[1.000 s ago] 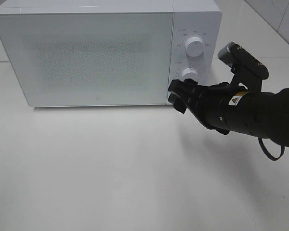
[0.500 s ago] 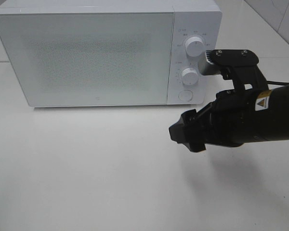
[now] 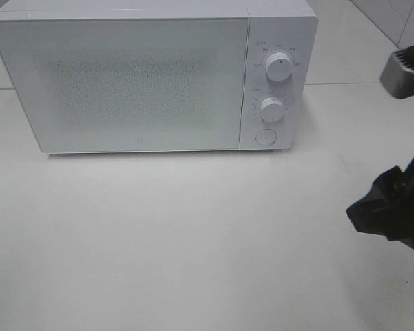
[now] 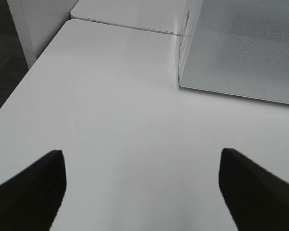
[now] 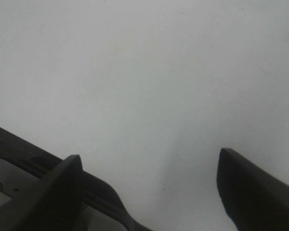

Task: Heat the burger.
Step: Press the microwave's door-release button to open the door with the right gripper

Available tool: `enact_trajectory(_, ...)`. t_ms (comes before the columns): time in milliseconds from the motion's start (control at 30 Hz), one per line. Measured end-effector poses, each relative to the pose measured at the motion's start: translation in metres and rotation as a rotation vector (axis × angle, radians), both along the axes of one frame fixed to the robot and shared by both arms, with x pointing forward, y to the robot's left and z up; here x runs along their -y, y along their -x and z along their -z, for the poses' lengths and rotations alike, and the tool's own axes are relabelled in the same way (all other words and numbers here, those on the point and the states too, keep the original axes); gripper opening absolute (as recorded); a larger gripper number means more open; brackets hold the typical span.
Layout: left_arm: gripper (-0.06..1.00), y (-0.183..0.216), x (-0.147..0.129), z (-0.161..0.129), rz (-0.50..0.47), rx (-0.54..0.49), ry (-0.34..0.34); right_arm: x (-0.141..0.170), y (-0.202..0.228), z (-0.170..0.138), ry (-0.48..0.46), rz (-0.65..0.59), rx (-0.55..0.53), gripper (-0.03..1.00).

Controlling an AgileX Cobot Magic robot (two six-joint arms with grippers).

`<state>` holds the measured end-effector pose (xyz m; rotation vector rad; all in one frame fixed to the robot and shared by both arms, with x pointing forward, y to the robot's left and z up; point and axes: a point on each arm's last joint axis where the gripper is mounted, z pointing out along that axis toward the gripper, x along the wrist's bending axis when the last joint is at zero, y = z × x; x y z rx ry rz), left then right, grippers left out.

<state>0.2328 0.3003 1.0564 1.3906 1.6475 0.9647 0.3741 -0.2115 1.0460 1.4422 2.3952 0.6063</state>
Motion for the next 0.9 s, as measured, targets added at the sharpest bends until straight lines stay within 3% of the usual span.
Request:
enact_trajectory(333,0.81,0.0,0.0,0.0,0.0,0.0,0.0,0.028,0.038,-0.019,0.015,0.025,-0.015,0.71)
enact_trajectory(533,0.81,0.0,0.0,0.0,0.0,0.0,0.0,0.047,0.061,-0.025,-0.04,0.039,0.068,0.71)
enact_trajectory(900,0.81,0.0,0.0,0.0,0.0,0.0,0.0,0.083,0.091,0.0,-0.081,0.318,0.185,0.71)
